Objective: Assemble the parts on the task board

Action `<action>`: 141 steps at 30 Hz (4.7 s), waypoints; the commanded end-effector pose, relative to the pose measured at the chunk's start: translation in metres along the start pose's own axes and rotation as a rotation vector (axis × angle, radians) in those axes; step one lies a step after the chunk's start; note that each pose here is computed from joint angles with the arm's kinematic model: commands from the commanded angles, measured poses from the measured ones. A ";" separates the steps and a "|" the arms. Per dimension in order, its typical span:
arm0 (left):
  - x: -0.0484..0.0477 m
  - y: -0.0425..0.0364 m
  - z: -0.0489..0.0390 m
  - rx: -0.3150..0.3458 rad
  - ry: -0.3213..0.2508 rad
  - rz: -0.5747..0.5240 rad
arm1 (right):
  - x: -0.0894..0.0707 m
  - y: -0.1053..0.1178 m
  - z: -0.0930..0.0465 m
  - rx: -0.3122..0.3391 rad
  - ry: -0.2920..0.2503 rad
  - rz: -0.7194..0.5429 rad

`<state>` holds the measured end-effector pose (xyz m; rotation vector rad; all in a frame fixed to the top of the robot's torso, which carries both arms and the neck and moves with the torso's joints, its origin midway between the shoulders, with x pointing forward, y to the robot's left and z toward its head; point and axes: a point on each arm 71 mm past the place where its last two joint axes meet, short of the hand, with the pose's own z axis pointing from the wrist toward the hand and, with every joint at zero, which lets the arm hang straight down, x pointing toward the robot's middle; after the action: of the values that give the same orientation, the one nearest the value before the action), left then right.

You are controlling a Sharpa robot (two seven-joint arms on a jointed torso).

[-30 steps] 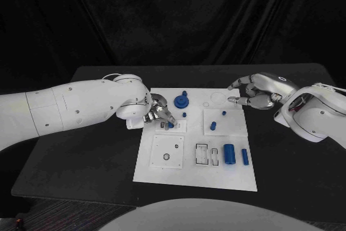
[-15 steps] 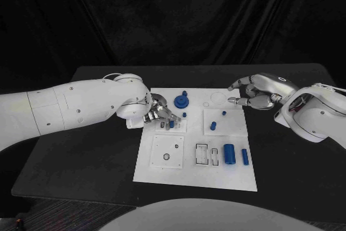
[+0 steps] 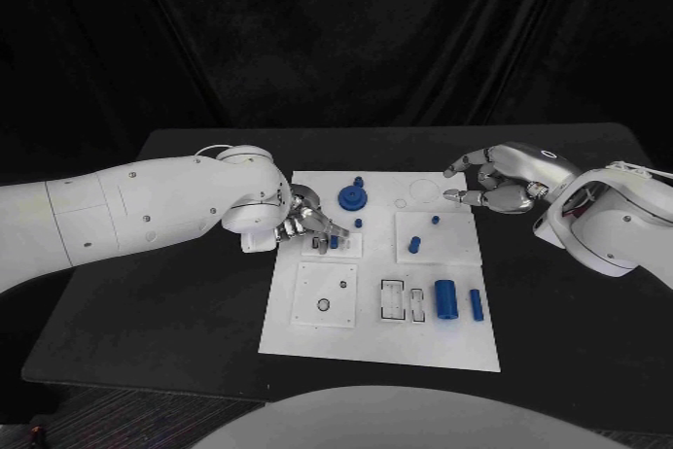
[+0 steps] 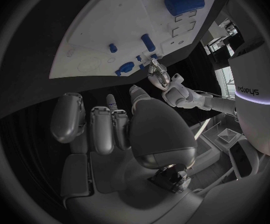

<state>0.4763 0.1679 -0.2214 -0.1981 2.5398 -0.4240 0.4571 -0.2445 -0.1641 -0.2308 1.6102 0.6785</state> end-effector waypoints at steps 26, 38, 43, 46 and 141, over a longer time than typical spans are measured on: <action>-0.0867 0.0068 -0.0477 -0.001 -0.308 0.051 | 0.002 -0.002 -0.001 0.018 0.014 -0.004; -0.0888 0.0139 -0.0254 -0.033 -0.291 0.056 | 0.003 -0.001 0.000 0.013 0.021 -0.003; -0.0853 0.0149 -0.0172 -0.033 -0.270 0.062 | 0.003 0.000 0.000 0.008 0.019 -0.002; -0.0832 0.0162 -0.0142 -0.036 -0.258 0.065 | 0.003 0.000 0.000 0.008 0.019 -0.002; -0.0656 0.0224 0.0056 -0.031 -0.161 0.087 | 0.007 -0.003 0.002 0.019 0.038 -0.002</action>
<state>0.5342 0.2043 -0.1995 -0.1389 2.3814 -0.3003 0.4589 -0.2438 -0.1700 -0.2348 1.6403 0.6722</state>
